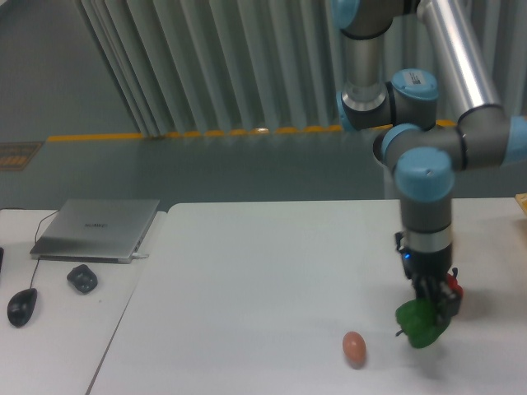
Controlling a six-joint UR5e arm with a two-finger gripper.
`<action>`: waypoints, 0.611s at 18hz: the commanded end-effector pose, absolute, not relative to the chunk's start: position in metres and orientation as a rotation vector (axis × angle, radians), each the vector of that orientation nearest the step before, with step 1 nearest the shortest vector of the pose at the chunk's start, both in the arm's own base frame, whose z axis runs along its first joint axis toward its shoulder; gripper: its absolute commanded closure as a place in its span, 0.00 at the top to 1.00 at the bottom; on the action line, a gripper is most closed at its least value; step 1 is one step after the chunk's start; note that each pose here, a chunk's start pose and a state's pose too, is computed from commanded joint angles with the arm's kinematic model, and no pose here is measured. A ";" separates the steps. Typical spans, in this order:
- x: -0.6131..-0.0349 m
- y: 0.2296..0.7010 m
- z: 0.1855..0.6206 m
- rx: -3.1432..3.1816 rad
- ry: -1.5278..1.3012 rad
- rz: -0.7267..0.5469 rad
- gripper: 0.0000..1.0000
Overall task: Place the green peppers in a basket
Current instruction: 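Lift the green pepper and carry it off the table edge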
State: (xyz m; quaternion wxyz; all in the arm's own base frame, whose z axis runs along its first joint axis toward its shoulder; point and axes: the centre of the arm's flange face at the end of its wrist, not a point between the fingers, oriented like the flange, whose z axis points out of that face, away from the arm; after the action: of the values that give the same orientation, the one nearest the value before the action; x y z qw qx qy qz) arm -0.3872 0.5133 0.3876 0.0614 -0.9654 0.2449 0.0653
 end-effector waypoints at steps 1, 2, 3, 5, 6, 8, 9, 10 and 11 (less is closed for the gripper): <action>-0.397 0.500 0.395 -2.915 0.736 0.193 0.56; -0.408 0.482 0.408 -2.910 0.729 0.197 0.56; -0.420 0.462 0.419 -2.902 0.729 0.194 0.56; -0.451 0.424 0.426 -2.878 0.728 0.181 0.57; -0.467 0.406 0.428 -2.867 0.727 0.190 0.57; -0.495 0.370 0.430 -2.860 0.716 0.206 0.57; -0.506 0.355 0.431 -2.863 0.722 0.217 0.57; -0.516 0.341 0.431 -2.865 0.722 0.225 0.57; -0.526 0.327 0.430 -2.870 0.712 0.229 0.57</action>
State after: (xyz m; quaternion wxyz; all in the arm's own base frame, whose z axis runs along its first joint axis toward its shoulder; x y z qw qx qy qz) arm -0.5259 0.3266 0.4295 0.0877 -0.9640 0.2391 0.0768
